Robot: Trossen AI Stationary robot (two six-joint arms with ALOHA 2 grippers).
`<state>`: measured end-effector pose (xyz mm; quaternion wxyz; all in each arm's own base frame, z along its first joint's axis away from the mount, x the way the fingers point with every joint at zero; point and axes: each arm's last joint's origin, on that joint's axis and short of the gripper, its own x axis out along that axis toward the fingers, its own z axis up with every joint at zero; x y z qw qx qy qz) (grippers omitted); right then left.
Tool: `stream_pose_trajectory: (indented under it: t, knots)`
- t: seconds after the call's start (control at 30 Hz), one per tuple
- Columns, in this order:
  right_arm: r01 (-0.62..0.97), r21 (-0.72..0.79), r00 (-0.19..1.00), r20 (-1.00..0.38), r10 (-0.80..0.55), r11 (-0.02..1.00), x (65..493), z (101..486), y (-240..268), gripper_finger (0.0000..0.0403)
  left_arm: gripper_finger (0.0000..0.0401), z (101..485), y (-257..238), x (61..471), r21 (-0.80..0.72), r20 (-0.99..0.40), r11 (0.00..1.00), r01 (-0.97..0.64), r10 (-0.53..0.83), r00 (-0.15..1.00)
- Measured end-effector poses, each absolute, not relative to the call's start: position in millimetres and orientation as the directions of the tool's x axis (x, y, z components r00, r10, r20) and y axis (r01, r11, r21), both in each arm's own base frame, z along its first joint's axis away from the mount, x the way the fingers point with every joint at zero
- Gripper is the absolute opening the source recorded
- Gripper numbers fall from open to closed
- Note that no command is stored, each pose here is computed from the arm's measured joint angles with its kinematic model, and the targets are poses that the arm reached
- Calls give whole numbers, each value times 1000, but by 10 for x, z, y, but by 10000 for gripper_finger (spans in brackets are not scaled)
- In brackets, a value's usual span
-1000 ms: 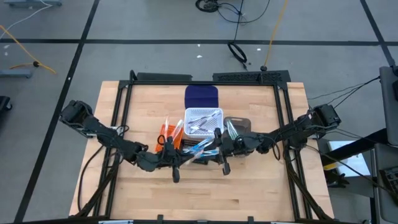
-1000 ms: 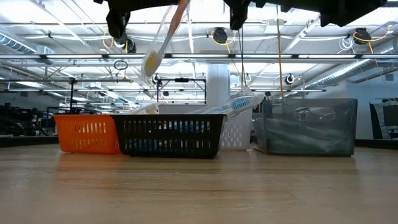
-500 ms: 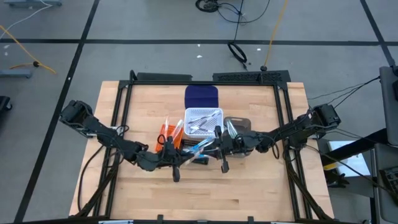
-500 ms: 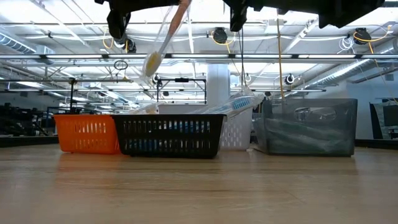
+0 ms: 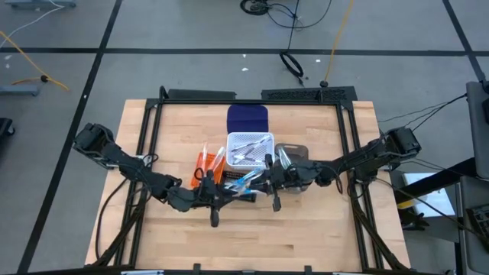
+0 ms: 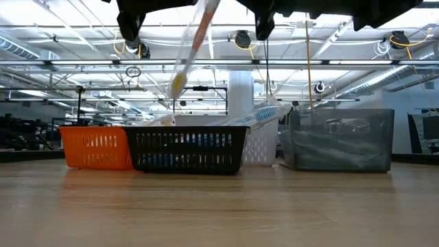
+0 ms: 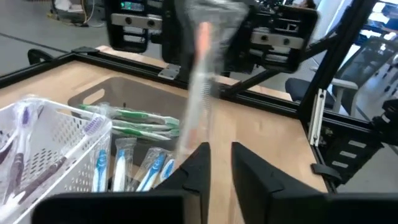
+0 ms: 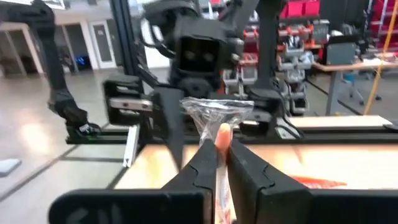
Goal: Pick & Place Toothbrushes
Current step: Put the orange toothbrush into the orange basket
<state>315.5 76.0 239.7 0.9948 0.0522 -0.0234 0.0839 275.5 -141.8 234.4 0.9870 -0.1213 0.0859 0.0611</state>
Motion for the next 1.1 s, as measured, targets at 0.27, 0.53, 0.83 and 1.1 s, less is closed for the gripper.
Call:
stream_pose_trajectory:
  t: [0.27,0.53,0.83,1.1]
  knots:
    - [-124,141,992,-17,128,982,3059,2601,615,12,123,2339,-1459,2733,-199,-188,972,-123,85,978]
    - [-63,117,974,-208,87,991,3191,3152,528,12,138,2315,-1395,2757,-163,-209,975,-153,118,971]
    - [122,57,936,-340,-96,991,3362,3516,188,12,138,2280,-1260,2796,-119,-231,958,-263,231,945]
    - [96,96,935,-349,-57,991,3400,3484,44,12,136,2294,-1044,2837,-60,-183,862,-504,487,854]
